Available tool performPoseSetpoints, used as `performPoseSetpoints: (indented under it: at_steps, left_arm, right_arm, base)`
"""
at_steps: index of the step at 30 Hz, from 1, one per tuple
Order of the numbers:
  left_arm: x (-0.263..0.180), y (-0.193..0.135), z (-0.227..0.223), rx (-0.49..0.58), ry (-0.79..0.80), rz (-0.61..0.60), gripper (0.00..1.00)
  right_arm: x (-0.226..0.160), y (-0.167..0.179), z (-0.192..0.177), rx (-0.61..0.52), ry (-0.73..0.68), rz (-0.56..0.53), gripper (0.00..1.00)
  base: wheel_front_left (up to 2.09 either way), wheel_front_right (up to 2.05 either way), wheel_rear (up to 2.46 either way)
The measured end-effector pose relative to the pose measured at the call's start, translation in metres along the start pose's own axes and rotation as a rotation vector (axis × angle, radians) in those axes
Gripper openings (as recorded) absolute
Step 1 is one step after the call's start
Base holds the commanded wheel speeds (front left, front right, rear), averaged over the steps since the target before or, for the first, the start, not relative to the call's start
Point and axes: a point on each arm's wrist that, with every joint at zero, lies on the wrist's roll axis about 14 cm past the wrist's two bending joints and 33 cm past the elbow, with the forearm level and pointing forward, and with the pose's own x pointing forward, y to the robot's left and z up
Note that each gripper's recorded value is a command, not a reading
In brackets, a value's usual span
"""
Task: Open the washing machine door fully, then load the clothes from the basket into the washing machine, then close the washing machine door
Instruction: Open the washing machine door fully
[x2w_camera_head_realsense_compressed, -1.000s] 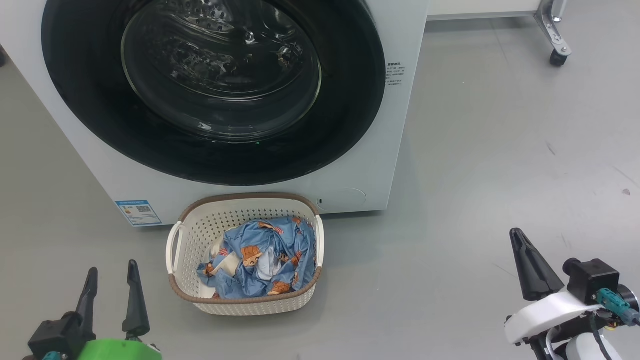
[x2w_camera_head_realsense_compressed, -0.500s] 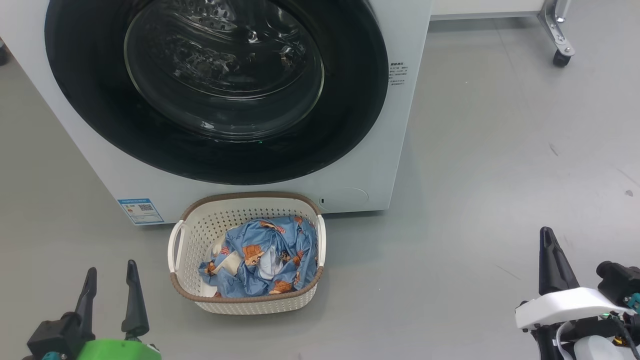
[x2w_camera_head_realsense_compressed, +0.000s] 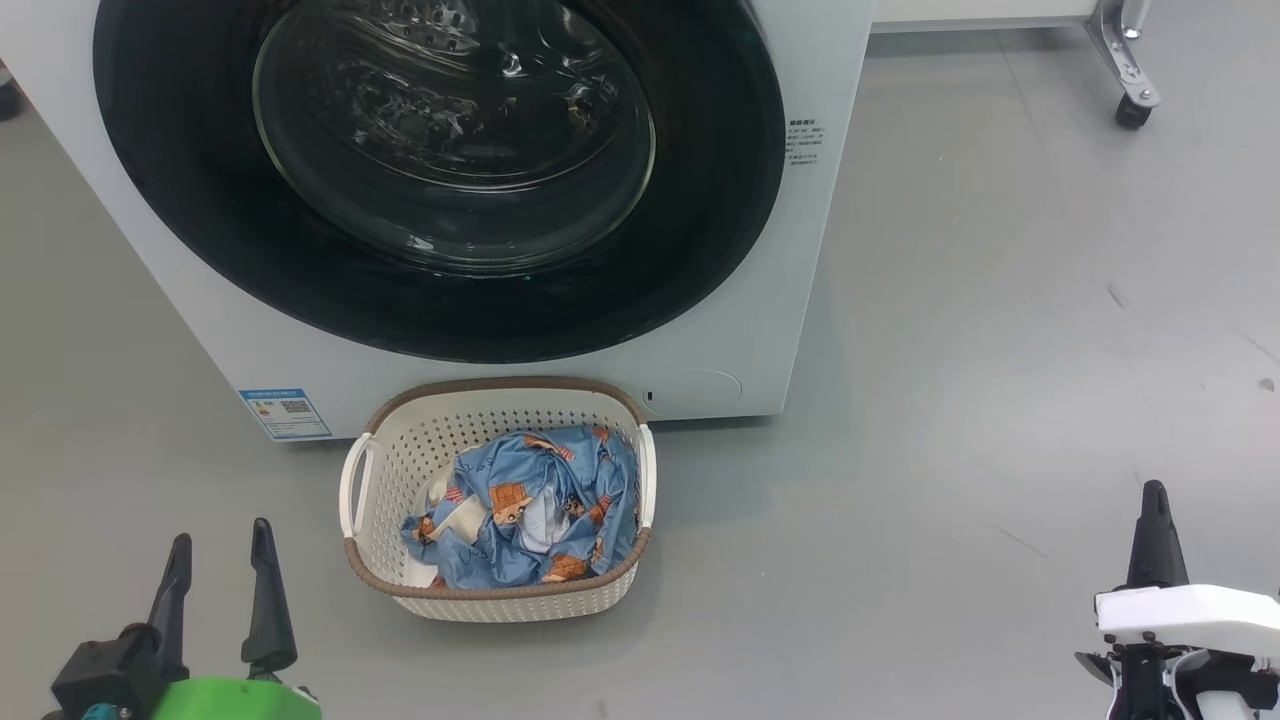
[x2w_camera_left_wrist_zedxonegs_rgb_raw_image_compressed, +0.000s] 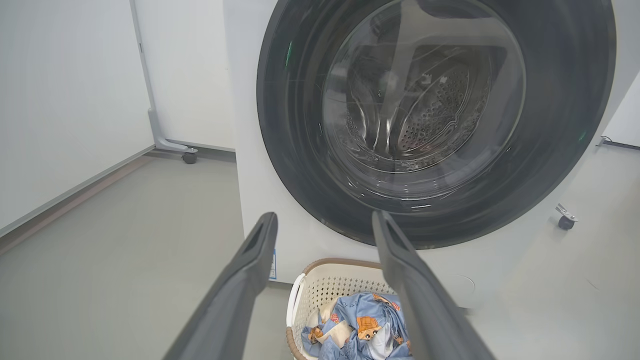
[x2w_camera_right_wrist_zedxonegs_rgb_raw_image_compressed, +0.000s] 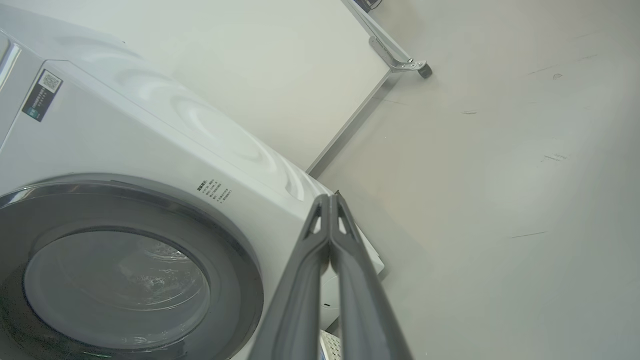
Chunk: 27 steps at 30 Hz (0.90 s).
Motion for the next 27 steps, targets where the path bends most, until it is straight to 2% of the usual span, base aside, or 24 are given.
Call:
performPoseSetpoints:
  at_steps: [11,18,27]
  left_arm:
    - [0.000,0.003,-0.004,-0.001,0.011,0.009,1.00]
    - [0.000,0.007,-0.003,-0.002,0.009,0.023,1.00]
    - [-0.003,0.019,-0.008,0.007,0.024,0.055,1.00]
  right_arm:
    - [0.013,-0.007,0.005,0.281,-0.047,-0.066,0.00]
    - [0.025,-0.018,0.018,0.372,-0.086,-0.096,0.00]
    - [0.049,-0.016,0.032,0.456,-0.113,-0.082,0.00]
  base:
    - [0.00,0.00,0.00]
    - [0.00,0.00,0.00]
    - [0.00,0.00,0.00]
